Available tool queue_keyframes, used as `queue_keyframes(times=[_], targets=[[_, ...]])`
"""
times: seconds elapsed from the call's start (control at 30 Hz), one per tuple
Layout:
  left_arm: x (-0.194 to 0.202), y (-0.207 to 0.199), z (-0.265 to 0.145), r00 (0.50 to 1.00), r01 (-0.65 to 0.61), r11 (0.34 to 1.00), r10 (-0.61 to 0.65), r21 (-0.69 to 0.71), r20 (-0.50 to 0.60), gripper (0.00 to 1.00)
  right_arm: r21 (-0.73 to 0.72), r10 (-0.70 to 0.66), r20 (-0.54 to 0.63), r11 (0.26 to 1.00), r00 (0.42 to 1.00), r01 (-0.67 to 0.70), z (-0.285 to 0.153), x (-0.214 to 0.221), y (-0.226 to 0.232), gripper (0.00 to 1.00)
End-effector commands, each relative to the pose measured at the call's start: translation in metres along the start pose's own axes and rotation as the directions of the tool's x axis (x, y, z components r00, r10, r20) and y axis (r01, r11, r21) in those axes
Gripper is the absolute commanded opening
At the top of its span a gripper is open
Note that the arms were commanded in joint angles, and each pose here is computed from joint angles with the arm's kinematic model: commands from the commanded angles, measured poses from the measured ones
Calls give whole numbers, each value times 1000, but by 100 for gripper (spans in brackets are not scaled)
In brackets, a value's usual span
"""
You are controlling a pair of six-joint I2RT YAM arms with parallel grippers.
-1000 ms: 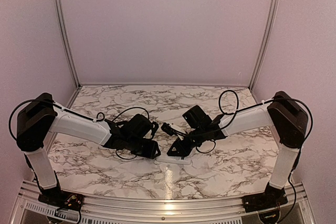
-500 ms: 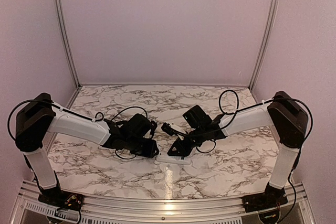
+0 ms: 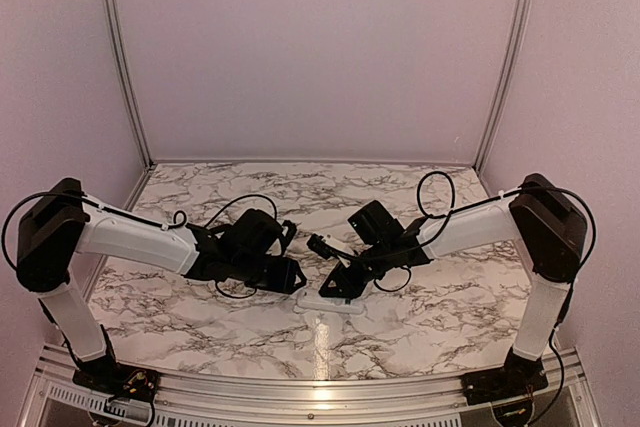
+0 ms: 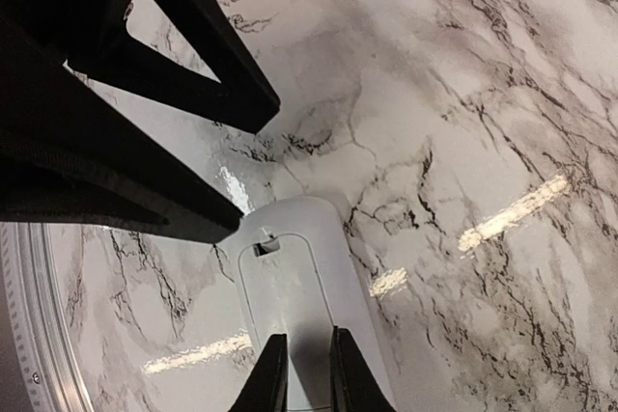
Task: Load the batteries into the remote control
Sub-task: Press the battery cover on the remote control.
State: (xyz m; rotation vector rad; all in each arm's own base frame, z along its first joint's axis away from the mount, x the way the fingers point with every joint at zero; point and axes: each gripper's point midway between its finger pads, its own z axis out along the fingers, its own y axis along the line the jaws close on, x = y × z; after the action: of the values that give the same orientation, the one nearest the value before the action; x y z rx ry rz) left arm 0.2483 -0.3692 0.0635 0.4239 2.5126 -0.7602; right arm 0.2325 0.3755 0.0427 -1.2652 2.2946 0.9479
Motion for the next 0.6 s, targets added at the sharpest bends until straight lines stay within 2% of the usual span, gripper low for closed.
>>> queue_keyframes(times=[0.0, 0.57], targets=[[2, -4, 10, 1000, -13, 1000, 13, 18, -16, 40, 18, 51, -113, 999, 992, -49, 7, 33, -5, 15], [19, 17, 28, 995, -45, 995, 37, -88, -89, 38, 19, 48, -119, 999, 992, -46, 8, 35, -5, 15]])
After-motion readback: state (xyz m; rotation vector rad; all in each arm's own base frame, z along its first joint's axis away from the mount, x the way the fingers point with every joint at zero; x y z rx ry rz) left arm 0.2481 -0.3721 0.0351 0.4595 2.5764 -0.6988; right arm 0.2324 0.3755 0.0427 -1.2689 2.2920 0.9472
